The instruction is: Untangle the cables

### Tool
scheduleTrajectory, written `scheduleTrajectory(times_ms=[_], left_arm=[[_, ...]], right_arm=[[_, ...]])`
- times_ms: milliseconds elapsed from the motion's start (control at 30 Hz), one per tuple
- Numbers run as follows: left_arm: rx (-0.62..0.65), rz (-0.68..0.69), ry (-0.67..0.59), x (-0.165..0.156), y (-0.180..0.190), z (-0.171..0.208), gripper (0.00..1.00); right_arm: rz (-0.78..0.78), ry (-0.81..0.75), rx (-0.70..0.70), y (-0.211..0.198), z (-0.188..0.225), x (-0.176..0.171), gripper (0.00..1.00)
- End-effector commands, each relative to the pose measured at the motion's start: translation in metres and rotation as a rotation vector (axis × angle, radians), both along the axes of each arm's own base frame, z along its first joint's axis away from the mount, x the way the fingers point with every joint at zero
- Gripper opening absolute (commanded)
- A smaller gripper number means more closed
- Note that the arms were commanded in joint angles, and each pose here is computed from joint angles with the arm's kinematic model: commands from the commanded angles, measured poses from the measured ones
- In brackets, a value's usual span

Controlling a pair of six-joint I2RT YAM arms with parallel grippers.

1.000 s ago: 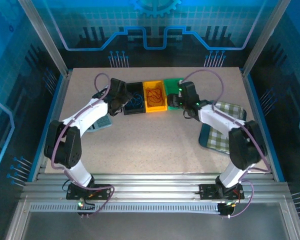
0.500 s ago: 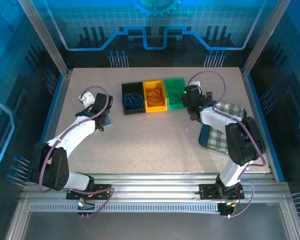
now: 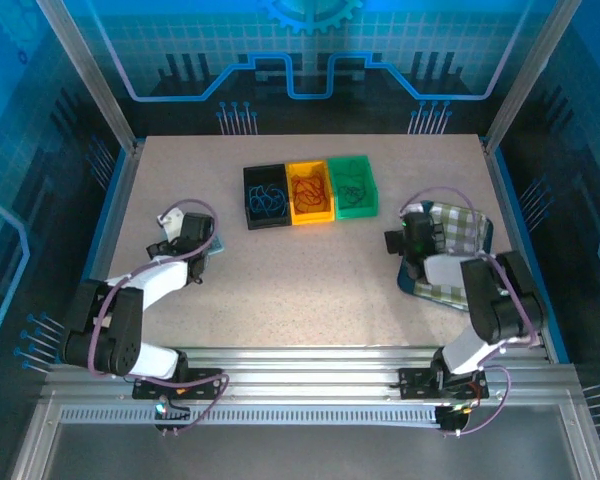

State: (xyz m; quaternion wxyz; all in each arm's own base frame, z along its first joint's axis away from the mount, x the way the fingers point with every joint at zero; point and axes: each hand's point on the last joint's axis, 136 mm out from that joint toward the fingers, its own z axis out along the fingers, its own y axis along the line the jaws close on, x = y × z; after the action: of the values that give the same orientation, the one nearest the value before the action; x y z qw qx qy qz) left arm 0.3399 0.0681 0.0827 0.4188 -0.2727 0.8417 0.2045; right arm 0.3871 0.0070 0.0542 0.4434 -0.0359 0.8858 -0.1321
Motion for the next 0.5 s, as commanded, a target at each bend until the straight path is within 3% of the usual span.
scheduleTrajectory(times_ms=[0,167,333,467], left_arm=[[-0.027,-0.081,-0.187,0.030,-0.008,0.023,0.99],[-0.051,-0.300,-0.142,0.054,-0.038,0.019,0.99],[0.031,-0.340,-0.233,0.058,-0.029,0.022,0.99],[0.044,-0.428,-0.280,0.059,-0.046,0.027,0.99]], right_arm=[[0.113,-0.307,0.218,0.005,0.047,0.010,1.00],[0.129,-0.298,0.189,0.010,0.044,0.011,1.00],[0.098,-0.320,0.136,0.010,0.047,0.009,1.00],[0.092,-0.339,0.110,0.012,0.048,0.007,1.00]])
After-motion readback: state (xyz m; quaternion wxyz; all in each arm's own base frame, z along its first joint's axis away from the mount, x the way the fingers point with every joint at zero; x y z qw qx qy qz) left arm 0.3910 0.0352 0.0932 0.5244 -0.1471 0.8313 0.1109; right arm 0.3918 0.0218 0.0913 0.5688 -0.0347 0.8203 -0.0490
